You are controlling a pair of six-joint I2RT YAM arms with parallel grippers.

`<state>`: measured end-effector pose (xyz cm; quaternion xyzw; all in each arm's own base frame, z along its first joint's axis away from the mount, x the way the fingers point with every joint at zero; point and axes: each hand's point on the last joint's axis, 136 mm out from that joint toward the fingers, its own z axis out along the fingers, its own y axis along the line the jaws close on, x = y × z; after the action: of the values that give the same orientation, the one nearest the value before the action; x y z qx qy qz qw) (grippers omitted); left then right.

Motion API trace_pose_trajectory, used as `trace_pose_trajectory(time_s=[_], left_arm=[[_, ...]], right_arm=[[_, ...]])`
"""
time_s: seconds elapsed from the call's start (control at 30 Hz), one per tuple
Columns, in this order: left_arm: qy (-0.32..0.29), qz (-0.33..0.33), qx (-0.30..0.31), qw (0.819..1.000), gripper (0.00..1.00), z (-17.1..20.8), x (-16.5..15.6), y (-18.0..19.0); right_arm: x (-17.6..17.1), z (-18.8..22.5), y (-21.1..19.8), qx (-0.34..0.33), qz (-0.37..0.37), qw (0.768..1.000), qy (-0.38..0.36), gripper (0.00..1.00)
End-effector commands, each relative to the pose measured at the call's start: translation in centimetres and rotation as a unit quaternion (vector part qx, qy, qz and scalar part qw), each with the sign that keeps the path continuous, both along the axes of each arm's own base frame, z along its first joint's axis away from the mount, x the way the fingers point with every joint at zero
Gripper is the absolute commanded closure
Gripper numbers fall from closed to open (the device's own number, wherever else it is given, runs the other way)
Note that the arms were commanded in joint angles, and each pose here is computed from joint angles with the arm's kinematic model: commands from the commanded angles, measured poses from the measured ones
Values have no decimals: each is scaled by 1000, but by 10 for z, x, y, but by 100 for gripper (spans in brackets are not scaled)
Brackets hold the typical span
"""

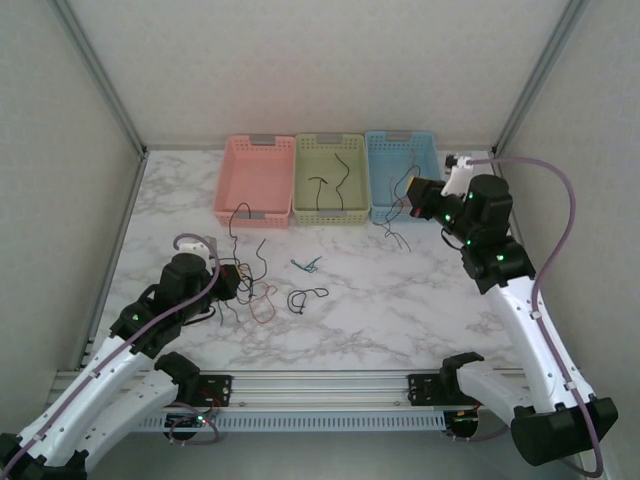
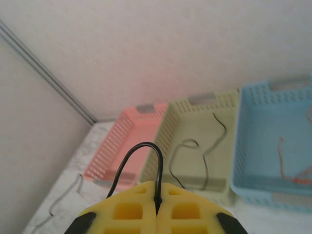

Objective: Untangle the cables

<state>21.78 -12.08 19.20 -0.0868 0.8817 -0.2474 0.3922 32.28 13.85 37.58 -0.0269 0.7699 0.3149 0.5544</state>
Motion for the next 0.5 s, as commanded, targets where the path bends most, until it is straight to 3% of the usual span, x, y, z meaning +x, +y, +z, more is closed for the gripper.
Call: trace_pose_trajectory(time_s=[0.0, 0.27, 0.47], left_arm=[[-5, -4, -11, 1000, 100, 2, 3, -3], [0, -8, -11, 1000, 100, -1, 4, -6], [3, -12, -10, 1000, 100, -3, 5, -9]], right_arm=[[4, 48, 10, 34, 24, 998, -48, 100], [37, 98, 31, 71, 51, 993, -74, 100], [77, 105, 51, 84, 51, 993, -71, 100]])
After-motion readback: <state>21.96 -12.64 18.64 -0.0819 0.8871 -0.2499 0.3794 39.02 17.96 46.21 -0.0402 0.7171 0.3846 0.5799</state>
